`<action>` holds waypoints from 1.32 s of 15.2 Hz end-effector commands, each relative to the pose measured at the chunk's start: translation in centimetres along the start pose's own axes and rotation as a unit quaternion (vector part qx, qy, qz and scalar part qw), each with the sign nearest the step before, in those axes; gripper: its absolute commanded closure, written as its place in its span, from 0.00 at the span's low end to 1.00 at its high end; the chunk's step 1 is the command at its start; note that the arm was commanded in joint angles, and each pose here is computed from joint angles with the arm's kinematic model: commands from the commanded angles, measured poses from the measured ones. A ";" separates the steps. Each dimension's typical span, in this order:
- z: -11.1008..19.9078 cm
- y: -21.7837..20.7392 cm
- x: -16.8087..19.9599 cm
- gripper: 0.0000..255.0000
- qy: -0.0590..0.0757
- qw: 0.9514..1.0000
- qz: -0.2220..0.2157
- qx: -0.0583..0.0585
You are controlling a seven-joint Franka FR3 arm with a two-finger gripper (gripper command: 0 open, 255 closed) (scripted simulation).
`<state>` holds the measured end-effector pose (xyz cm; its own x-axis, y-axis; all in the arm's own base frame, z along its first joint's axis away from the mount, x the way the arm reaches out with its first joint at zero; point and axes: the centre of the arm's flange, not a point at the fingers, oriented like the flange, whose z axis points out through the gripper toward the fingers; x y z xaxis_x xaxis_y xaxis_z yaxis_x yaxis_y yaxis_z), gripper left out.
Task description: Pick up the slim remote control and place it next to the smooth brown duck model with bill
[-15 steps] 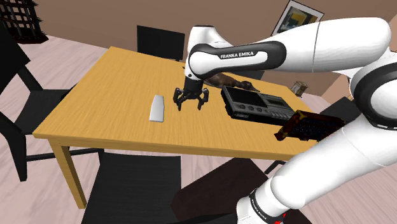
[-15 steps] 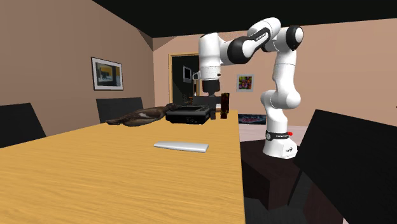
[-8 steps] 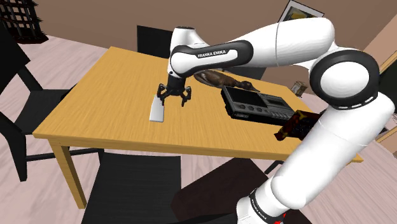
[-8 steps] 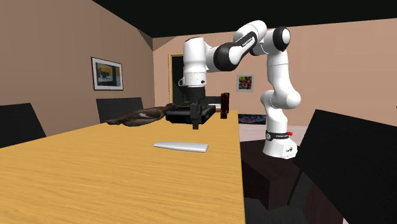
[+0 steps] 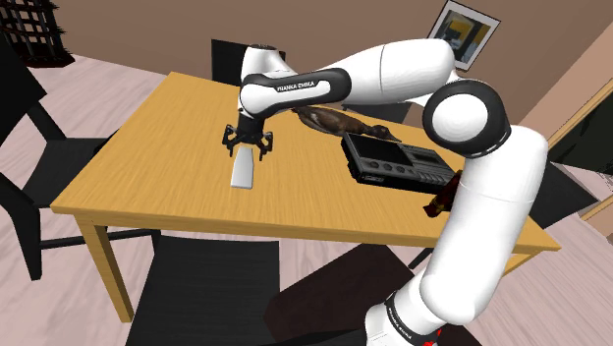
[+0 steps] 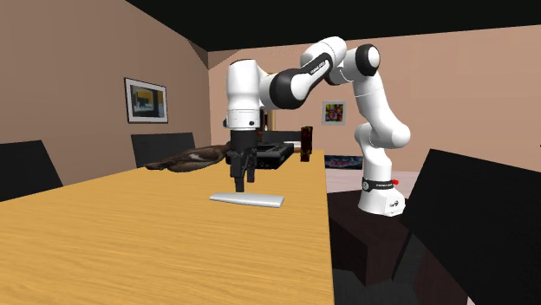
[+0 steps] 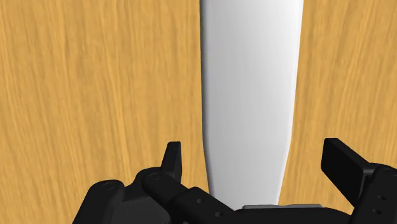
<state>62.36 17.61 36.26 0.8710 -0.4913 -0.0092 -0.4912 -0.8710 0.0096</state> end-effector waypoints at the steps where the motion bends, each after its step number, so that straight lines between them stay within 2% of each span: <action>1: 1.1 -0.2 0.2 0.00 0.001 1.000 0.002 0.001; 6: 3.5 -0.2 0.2 0.00 0.001 1.000 0.002 0.001; 13: 3.5 -0.2 0.2 0.00 0.001 1.000 0.002 0.001; 14: 3.5 -0.2 0.2 1.00 0.001 1.000 0.002 0.001; 20: 3.5 -0.2 0.2 1.00 0.001 1.000 0.002 0.001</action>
<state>62.65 17.69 32.76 0.8694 -0.4941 -0.0077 -0.4940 -0.8694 0.0079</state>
